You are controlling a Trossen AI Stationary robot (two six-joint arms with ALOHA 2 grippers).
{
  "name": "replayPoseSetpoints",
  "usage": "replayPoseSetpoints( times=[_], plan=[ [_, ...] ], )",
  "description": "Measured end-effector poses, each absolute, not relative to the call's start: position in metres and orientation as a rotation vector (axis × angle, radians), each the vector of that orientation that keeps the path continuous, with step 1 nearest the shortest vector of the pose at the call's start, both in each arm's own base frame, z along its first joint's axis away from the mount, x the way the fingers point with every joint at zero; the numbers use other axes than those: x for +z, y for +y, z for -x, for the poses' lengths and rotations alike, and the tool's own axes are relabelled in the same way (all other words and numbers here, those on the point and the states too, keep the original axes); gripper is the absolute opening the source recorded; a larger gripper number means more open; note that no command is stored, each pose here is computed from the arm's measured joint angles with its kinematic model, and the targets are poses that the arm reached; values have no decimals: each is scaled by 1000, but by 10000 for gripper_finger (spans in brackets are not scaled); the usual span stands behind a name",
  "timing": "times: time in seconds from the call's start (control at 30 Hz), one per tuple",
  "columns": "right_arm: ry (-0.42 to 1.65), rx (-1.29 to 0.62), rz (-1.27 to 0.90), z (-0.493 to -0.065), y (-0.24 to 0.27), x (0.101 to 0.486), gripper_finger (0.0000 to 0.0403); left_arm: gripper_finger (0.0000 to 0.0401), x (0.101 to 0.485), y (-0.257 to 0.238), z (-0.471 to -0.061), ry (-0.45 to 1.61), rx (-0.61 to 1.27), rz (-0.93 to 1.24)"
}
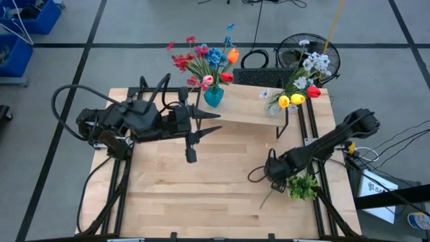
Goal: Pick and place flowers into a vace then onto a shelf
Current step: Put the white tulip into the transparent vase
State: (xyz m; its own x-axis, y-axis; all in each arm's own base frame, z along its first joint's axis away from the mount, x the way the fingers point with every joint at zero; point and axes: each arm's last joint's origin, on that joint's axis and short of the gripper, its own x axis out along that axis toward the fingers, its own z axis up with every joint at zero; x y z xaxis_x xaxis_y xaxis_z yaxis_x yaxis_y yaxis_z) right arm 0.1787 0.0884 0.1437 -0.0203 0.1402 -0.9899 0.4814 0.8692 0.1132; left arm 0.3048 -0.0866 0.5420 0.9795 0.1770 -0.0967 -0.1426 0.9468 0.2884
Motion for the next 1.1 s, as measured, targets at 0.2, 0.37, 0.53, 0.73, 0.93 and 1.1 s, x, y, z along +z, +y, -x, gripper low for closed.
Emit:
replayPoseSetpoints(
  times=[0.2, 0.37, 0.53, 0.73, 0.93, 1.1],
  plan=[
    [1656, -204, -345, -177, 98, 132, 181, 129, 541, -87, -305, 132, 162, -288],
    [1665, -221, -344, -178, 98, 129, 111, 129, 541, -85, -305, 133, 168, -287],
    [1657, -167, -401, -177, 100, 135, 14, 129, 541, -85, -305, 132, 169, -285],
    [1568, -88, -495, -171, 98, 159, 1, 129, 541, -84, -305, 131, 170, -280],
    [1461, 8, -427, -164, 91, 179, 38, 129, 541, -85, -305, 130, 171, -267],
    [1488, -130, -506, -157, 78, 184, 105, 129, 541, -85, -305, 128, 172, -246]
  ],
)
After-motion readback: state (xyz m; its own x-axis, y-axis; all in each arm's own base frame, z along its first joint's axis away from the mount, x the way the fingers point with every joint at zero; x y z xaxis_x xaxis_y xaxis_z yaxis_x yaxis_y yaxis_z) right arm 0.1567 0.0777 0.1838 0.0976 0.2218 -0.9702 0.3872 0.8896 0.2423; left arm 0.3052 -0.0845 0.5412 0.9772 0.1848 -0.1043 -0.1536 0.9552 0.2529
